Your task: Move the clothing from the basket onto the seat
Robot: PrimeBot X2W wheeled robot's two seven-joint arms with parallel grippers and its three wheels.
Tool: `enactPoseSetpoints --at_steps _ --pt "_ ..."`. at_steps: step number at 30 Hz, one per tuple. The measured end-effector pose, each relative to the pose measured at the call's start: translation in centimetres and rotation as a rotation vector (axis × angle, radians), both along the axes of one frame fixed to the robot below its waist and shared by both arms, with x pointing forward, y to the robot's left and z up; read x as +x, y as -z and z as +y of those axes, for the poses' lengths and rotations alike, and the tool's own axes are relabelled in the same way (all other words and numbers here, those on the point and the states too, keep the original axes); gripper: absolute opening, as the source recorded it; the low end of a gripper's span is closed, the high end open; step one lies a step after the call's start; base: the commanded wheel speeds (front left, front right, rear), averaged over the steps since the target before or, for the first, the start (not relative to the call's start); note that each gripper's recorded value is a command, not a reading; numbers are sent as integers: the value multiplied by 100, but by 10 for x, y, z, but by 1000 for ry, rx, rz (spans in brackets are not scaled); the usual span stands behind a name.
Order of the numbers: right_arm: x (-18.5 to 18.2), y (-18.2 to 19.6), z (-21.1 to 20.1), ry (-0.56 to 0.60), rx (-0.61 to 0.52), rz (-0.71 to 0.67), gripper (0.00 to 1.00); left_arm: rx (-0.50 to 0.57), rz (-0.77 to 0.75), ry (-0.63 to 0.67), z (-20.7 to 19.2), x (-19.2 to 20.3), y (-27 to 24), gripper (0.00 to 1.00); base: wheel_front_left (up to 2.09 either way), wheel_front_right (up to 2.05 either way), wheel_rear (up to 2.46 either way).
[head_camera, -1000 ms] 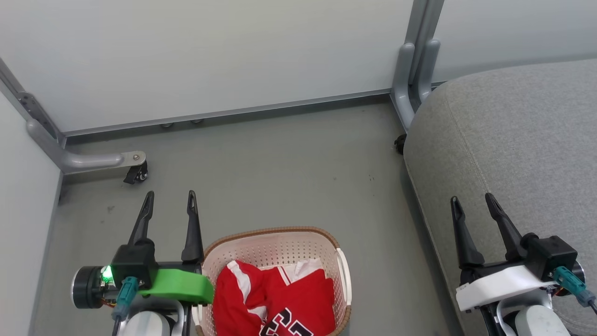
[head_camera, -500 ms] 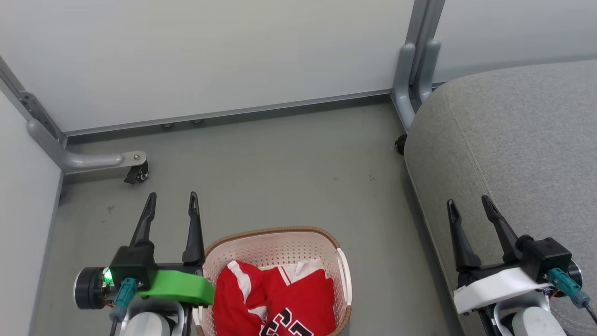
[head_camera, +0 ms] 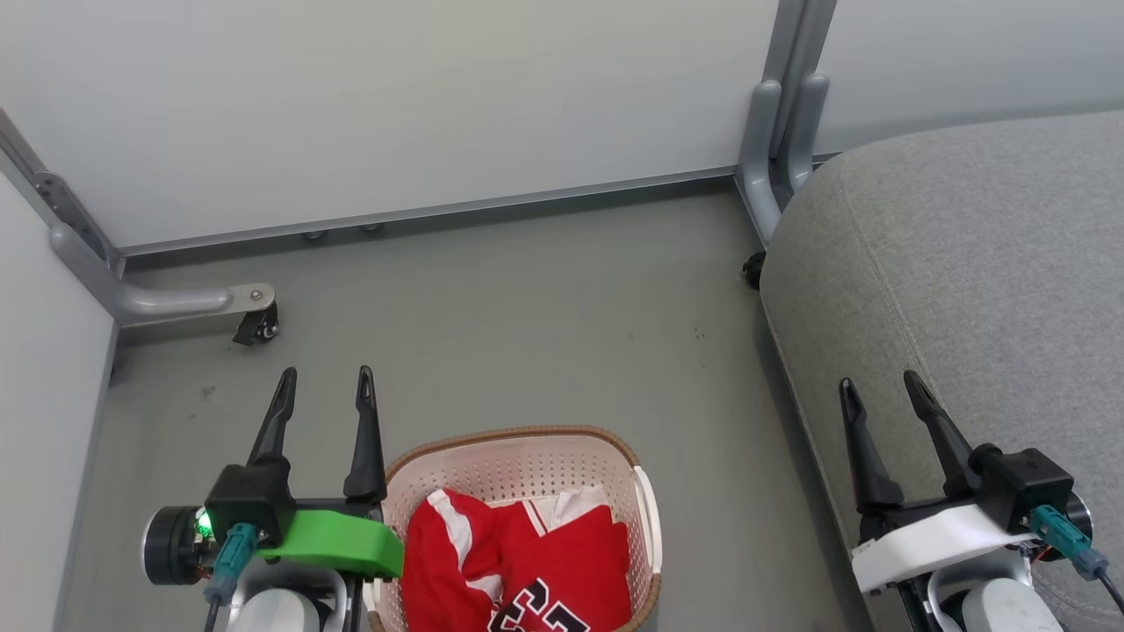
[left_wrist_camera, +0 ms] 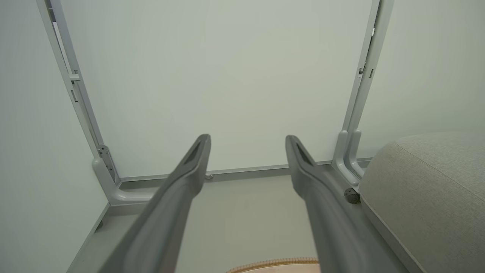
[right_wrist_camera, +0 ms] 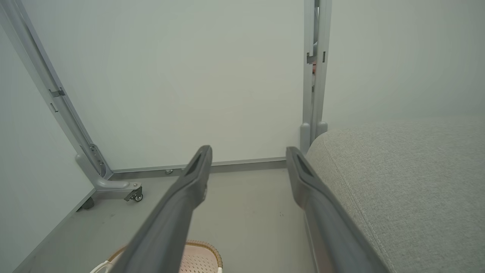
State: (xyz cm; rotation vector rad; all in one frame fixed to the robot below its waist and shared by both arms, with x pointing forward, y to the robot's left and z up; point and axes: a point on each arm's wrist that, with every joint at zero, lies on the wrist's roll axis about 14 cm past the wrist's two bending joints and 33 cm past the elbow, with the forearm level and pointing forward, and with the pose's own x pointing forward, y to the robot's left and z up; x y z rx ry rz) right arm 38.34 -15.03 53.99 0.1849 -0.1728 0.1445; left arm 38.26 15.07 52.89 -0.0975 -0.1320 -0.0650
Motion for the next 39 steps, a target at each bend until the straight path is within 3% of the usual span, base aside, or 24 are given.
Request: enactPoseSetpoints --at_steps 10,20,31,39 --pt "5 1 -1 2 1 3 100 0 6 51 -11 14 2 100 0 0 0" --pt "25 -8 -4 11 -2 -31 100 54 65 197 -47 47 25 100 0 0 0" --pt "62 -13 -11 24 -30 -67 100 135 231 387 -94 85 96 100 0 0 0" --pt "82 4 -25 53 -51 -38 100 180 378 514 -125 96 162 100 0 0 0"
